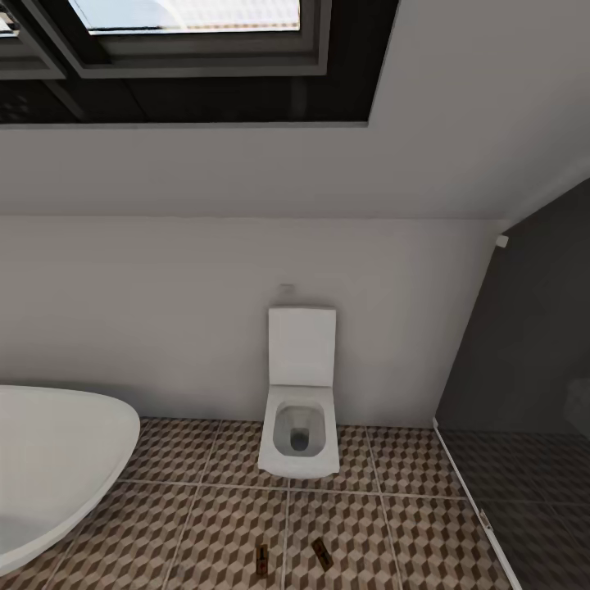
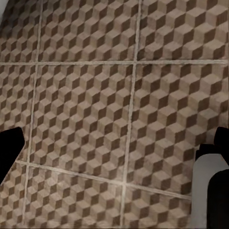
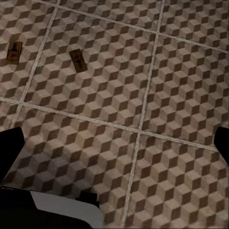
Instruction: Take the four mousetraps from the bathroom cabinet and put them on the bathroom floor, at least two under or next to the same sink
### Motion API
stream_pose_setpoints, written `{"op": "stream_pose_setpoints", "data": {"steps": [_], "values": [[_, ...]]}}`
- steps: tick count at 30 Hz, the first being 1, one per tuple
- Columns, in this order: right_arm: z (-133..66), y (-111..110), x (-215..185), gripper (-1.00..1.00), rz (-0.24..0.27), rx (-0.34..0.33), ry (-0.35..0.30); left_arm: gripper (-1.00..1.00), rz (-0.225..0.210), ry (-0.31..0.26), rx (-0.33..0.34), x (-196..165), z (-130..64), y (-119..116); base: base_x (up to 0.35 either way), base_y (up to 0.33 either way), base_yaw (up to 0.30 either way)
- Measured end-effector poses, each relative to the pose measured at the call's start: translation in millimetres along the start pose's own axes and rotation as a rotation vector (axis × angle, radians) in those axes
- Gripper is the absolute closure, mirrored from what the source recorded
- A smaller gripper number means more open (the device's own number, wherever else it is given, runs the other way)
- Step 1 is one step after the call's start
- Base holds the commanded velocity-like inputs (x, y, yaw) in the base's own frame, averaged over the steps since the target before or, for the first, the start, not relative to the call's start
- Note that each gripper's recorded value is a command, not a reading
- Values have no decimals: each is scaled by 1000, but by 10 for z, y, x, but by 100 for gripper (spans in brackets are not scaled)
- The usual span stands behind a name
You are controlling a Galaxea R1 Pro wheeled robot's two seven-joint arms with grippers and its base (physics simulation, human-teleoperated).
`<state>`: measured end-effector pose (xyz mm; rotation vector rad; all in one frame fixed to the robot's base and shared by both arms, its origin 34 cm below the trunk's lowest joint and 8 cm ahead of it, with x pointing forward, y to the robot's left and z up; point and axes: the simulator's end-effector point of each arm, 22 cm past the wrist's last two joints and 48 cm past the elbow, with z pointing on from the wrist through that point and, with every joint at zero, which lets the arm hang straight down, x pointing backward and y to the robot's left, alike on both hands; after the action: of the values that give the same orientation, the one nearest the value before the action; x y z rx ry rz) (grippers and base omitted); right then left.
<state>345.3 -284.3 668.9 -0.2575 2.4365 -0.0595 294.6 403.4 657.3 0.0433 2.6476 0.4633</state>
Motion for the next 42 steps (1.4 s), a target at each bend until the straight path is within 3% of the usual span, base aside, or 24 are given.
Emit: {"op": "stream_pose_setpoints", "data": {"steps": [6,14,18,22,24,29,36,42], "values": [[-109,252,218,-100,18,-25,38,-100,20,69,24,509,-177,-121,0,0,0],[-201,499,410,-100,35,-49,87,-100,23,118,50,773,-308,-337,0,0,0],[-223,521,499,-100,44,-48,121,-100,34,174,55,918,-347,-377,0,0,0],[-231,456,550,-100,87,-19,141,-100,48,239,58,1062,-384,-396,0,0,0],[-237,362,583,-100,140,19,152,-100,55,273,60,1136,-406,-402,0,0,0],[-253,142,643,-100,211,85,164,-100,61,300,61,1193,-424,-405,0,0,0],[-281,-104,709,-100,218,122,173,-100,63,306,62,1204,-428,-410,0,0,0],[-372,-170,869,-100,214,129,200,-100,62,307,64,1204,-429,-421,0,0,0]]}}
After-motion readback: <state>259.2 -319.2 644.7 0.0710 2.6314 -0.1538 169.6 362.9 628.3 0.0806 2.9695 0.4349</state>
